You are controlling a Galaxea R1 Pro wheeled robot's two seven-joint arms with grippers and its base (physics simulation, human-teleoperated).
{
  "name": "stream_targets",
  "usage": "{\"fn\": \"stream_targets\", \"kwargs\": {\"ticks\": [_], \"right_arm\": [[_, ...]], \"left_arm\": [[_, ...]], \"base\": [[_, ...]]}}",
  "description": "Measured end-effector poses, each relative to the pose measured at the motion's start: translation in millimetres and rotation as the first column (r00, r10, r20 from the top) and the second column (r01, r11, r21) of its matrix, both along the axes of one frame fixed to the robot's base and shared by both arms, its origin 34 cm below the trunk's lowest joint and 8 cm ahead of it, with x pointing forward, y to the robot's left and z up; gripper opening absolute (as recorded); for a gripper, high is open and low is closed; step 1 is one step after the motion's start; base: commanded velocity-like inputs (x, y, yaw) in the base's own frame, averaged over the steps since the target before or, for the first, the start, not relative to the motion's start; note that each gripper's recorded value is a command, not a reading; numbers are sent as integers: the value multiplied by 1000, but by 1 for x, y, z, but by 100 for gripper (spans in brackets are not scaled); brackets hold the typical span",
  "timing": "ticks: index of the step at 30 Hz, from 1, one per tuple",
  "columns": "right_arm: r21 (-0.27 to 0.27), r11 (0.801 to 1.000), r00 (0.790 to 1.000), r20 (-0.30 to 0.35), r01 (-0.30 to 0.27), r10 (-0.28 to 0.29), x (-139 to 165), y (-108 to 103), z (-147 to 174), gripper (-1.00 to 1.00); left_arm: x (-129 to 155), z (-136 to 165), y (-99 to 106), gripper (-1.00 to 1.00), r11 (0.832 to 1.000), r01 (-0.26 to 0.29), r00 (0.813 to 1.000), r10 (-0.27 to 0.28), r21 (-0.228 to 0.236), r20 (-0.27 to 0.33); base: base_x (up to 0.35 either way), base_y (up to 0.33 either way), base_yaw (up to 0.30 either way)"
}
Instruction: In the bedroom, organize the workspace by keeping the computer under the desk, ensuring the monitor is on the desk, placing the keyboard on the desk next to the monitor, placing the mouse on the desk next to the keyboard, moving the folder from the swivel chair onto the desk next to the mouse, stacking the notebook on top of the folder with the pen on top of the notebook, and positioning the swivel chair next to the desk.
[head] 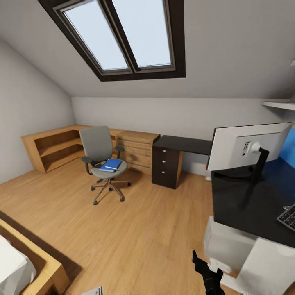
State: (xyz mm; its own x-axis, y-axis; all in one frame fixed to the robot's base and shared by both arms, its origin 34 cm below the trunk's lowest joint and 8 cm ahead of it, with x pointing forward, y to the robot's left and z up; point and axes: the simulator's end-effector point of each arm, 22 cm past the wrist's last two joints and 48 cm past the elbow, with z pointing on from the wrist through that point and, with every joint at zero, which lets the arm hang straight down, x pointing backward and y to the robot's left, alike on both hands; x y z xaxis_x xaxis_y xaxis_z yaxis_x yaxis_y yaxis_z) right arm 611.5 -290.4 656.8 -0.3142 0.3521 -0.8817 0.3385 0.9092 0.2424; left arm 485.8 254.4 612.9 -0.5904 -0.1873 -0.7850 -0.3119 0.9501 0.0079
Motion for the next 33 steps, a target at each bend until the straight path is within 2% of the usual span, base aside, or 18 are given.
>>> {"fn": "stream_targets", "kwargs": {"ticks": [4,12,18,25,26,30,33], "right_arm": [[0,1000,1000,0,0,0,0,0,6,100],[-1,1000,1000,0,0,0,0,0,19,100],[-1,1000,1000,0,-1,1,-1,0,28,100],[-1,1000,1000,0,-1,1,-1,0,38,100],[-1,1000,1000,-1,-1,1,-1,0,40,100],[-1,1000,1000,-1,-1,1,-2,0,45,100],[-1,1000,1000,-3,1,-1,-2,-2,49,100]], "left_arm": [[-3,7,8,100,999,-28,1000,28,24,-7],[-3,19,9,100,999,-32,999,32,27,-8],[-6,27,10,100,999,-34,999,34,27,-13],[-26,18,8,100,999,-19,997,21,31,-74],[-35,11,11,100,999,-17,995,21,35,-101],[-48,7,13,100,999,-14,991,19,40,-134],[-71,-7,18,100,999,-6,980,16,48,-198]], "base": [[-270,-246,-155],[-247,-234,-244],[-48,-46,-266],[-5,-5,-258],[0,0,-127],[0,0,-61],[0,0,-12]]}}
